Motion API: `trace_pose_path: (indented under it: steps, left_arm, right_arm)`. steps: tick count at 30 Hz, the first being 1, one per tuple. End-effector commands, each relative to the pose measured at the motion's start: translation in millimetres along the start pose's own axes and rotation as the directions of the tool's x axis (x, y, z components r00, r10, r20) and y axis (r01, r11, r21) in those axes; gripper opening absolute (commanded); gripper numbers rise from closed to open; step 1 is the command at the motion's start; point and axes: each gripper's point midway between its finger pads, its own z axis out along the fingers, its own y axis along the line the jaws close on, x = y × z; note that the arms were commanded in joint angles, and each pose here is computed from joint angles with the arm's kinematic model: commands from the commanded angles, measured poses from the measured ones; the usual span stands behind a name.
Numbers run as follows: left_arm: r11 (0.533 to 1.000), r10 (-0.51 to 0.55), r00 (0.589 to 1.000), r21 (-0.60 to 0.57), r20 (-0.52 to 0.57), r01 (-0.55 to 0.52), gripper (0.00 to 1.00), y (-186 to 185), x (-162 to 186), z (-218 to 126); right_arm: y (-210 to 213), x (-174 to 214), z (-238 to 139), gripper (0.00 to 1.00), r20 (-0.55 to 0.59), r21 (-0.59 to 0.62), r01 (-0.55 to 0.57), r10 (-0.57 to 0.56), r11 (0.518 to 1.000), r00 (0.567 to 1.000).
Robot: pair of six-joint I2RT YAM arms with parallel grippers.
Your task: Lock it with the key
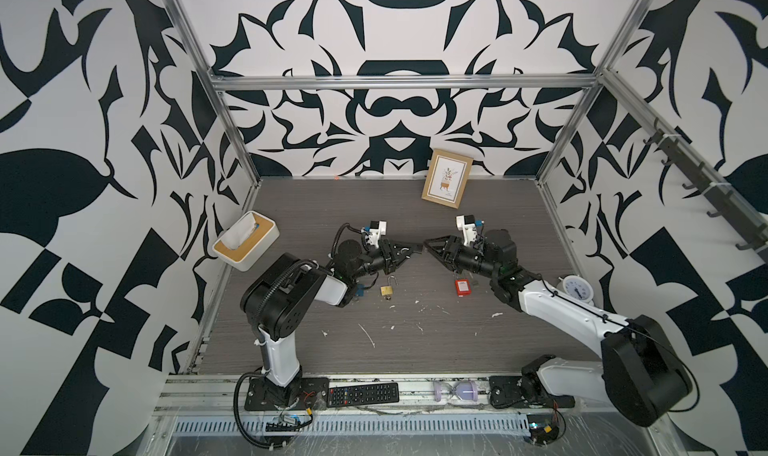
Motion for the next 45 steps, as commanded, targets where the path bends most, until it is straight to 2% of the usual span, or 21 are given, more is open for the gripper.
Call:
trace_pose_path:
  steps: [1,12,16,29,45]
  left_arm:
    - [0.992,0.071,0.997,0.107,0.003,-0.071,0.00,-41.3,-0.1,3.7]
    - [0.991,0.080,0.997,0.108,-0.002,-0.080,0.00,-44.6,4.0,0.7]
    - [0.990,0.085,0.996,0.116,-0.004,-0.083,0.00,-49.0,7.1,0.3]
    - [0.987,0.090,0.996,0.133,-0.026,-0.086,0.00,-56.5,15.5,6.3]
    - [0.985,0.096,0.995,0.147,-0.034,-0.090,0.00,-61.4,15.7,12.0]
  right_arm:
    - [16.7,-6.6,-0.8,0.47,0.019,-0.065,0.016,-0.015,0.998,1.000]
    - [10.4,-9.4,-25.3,0.45,0.081,0.053,0.067,-0.071,0.996,0.994]
    - [8.9,-10.1,-26.5,0.45,0.086,0.055,0.062,-0.067,0.997,0.994]
    - [27.0,-10.3,-13.6,0.43,0.050,-0.073,0.044,-0.040,0.996,0.998]
    - [22.4,-0.9,-10.7,0.32,0.007,-0.106,0.003,-0.002,0.994,1.000]
